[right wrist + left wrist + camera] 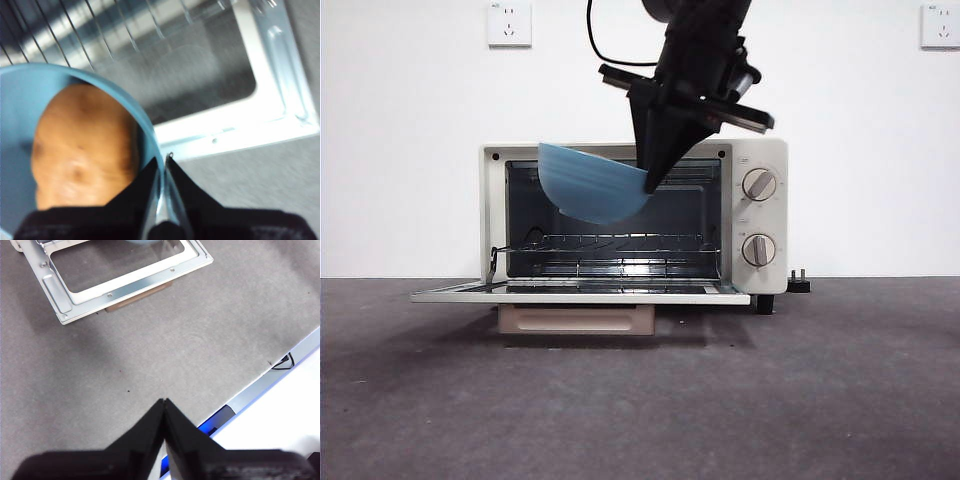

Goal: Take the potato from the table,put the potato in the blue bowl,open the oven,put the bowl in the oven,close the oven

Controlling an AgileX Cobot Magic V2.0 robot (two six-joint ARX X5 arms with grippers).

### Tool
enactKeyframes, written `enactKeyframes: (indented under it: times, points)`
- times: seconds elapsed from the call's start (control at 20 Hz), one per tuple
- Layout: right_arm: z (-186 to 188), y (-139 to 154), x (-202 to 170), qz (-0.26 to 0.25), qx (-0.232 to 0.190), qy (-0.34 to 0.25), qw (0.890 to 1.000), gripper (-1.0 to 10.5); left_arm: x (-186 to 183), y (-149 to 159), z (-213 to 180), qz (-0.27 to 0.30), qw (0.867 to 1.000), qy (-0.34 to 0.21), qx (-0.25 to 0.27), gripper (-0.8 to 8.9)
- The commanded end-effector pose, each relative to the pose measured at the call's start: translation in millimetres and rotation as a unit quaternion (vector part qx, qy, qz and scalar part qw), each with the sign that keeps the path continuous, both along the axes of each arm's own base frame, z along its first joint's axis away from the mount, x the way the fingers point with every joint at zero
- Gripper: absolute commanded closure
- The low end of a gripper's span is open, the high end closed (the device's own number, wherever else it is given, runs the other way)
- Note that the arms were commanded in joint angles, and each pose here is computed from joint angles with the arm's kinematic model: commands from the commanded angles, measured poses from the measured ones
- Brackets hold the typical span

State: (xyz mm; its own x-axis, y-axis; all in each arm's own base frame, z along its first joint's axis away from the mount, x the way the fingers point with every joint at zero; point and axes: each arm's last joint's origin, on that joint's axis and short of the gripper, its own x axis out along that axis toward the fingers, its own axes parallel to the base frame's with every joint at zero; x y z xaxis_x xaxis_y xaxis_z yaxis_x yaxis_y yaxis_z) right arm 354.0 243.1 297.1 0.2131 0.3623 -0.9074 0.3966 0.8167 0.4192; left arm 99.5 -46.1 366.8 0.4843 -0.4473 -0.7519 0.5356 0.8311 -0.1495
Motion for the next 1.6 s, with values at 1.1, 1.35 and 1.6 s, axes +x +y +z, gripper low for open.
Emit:
enactKeyframes:
  times: [1.1, 1.35, 1.6]
  points:
    - [-14, -10, 41, -0.215, -0.036, -0.016, 0.976, 9.6, 10, -4, -3, -0.006, 1.0, 0.007, 0.008, 8.19]
    - [-17, -10, 42, -0.216, -0.042, -0.015, 0.975, 9.3, 10, -4, -2, -0.005, 1.0, 0.007, 0.008, 8.19]
    - [-21, -9, 44, -0.216, -0.044, -0.014, 0.975, 8.5, 9, -4, -3, -0.004, 1.0, 0.01, 0.008, 8.19]
